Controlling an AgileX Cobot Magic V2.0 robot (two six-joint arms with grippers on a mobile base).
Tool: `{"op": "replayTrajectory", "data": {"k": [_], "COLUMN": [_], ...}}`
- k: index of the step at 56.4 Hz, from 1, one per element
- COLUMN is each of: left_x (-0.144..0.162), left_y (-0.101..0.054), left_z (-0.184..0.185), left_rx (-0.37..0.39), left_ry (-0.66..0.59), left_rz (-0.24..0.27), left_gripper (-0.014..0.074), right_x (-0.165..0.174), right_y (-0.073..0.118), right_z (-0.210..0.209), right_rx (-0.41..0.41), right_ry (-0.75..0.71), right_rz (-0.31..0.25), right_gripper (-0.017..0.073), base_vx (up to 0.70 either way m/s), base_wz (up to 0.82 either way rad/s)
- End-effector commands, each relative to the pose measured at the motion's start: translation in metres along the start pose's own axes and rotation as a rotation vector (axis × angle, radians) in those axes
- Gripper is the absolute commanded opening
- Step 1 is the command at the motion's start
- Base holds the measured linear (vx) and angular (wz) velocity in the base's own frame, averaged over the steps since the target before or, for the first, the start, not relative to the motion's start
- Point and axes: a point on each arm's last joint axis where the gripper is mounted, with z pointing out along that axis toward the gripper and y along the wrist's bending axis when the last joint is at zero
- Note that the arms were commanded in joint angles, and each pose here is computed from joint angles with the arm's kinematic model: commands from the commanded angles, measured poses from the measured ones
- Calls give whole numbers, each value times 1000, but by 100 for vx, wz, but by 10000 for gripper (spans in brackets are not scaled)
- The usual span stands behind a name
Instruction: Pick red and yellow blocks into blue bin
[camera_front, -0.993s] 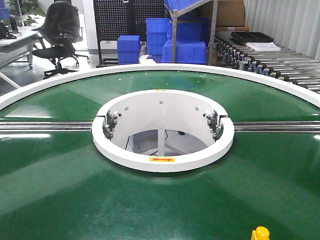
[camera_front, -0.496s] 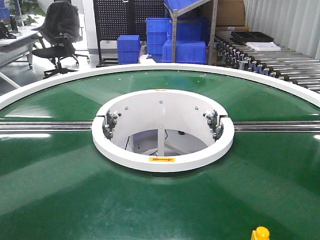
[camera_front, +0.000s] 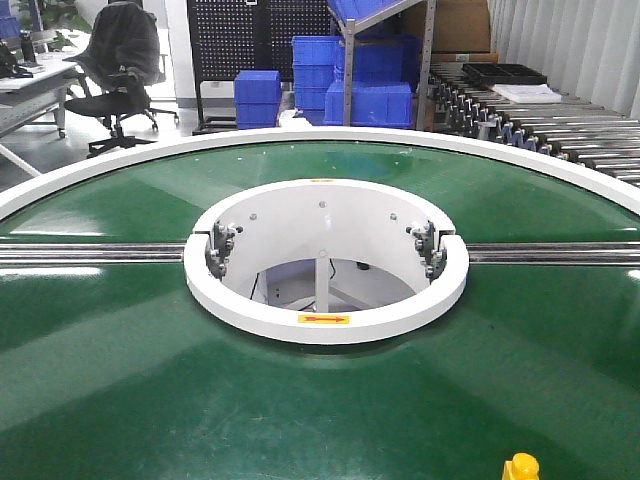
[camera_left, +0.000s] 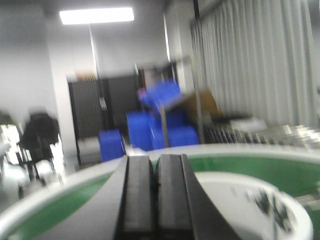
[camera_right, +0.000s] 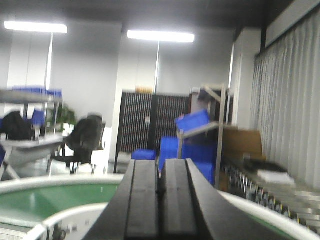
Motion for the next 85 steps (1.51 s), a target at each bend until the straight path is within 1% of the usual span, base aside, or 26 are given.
{"op": "replayTrajectory", "data": {"k": [1, 3, 7, 15, 20, 24, 26, 30, 33, 38, 41, 44, 46, 50, 52, 53, 57, 60, 63, 64, 66, 68, 71, 73, 77, 85], "left_x": [-1, 4, 11, 15, 15, 15, 15, 15, 15, 15, 15, 15, 15, 15, 15, 15, 15, 15, 16, 16, 16, 16, 16, 16, 16, 16], "left_y": [0, -1, -1, 0, 0, 0, 0, 0, 0, 0, 0, 0, 0, 0, 0, 0, 0, 0, 0, 0, 0, 0, 0, 0, 0, 0], "left_z": [21, 28, 38, 50, 53, 53, 53, 53, 53, 53, 53, 53, 53, 53, 53, 53, 53, 53, 53, 53, 53, 53, 53, 53, 53, 53], "left_rx": [8, 9, 10, 0, -4, -5, -5, -5, -5, -4, -3, -3, -3, -3, -4, -4, -4, -4, -3, -3, -3, -3, -3, -3, -3, -3], "left_ry": [34, 61, 89, 72, 56, 52, 52, 52, 53, 56, 59, 59, 59, 60, 60, 60, 60, 60, 61, 61, 62, 62, 62, 62, 62, 63], "left_rz": [-67, -83, -81, -81, -81, -81, -77, -70, -70, -70, -70, -70, -70, -79, -83, -83, -83, -83, -83, -83, -82, -82, -82, -82, -82, -82], "left_gripper": [-6, -6, -6, -2, 15, 47, 73, 137, 191, 322, 407, 475, 509, 559, 572, 575, 576, 576, 576, 576, 576, 576, 576, 576, 576, 576], "right_x": [-2, 5, 14, 24, 24, 25, 25, 27, 29, 30, 30, 29, 29, 32, 34, 38, 51, 66, 91, 95, 107, 121, 136, 153, 174, 205], "right_y": [-2, -1, 0, 1, 1, 1, 1, 2, 2, 3, 3, 2, 2, 3, 4, 5, 9, 11, 8, 7, 3, -2, -7, -10, -10, -2], "right_z": [21, 29, 39, 49, 50, 50, 50, 49, 49, 49, 49, 49, 49, 51, 53, 54, 64, 75, 93, 96, 104, 113, 122, 130, 138, 150], "right_rx": [17, 14, 9, 4, 3, 1, -1, -6, -13, -16, -15, -13, -12, -11, -15, -23, -57, -76, -49, -37, -5, 29, 75, 105, 112, 90], "right_ry": [-15, 15, 54, 95, 101, 108, 113, 130, 156, 167, 164, 158, 153, 169, 194, 229, 380, 563, 771, 827, 933, 1047, 1171, 1258, 1349, 1416], "right_rz": [-11, -8, -5, -1, -3, -3, -3, -3, -1, 5, 5, 5, 7, 58, 103, 123, 165, 208, 256, 264, 264, 237, 222, 199, 188, 213], "right_gripper": [-10, -10, -8, 13, 66, 139, 183, 304, 415, 556, 622, 671, 687, 694, 689, 684, 664, 645, 625, 618, 606, 593, 571, 557, 542, 535], "base_vx": [0, 0, 0, 0, 0, 0, 0, 0, 0, 0, 0, 0, 0, 0, 0, 0, 0, 0, 0, 0, 0, 0, 0, 0, 0, 0], "base_wz": [0, 0, 0, 0, 0, 0, 0, 0, 0, 0, 0, 0, 0, 0, 0, 0, 0, 0, 0, 0, 0, 0, 0, 0, 0, 0]}}
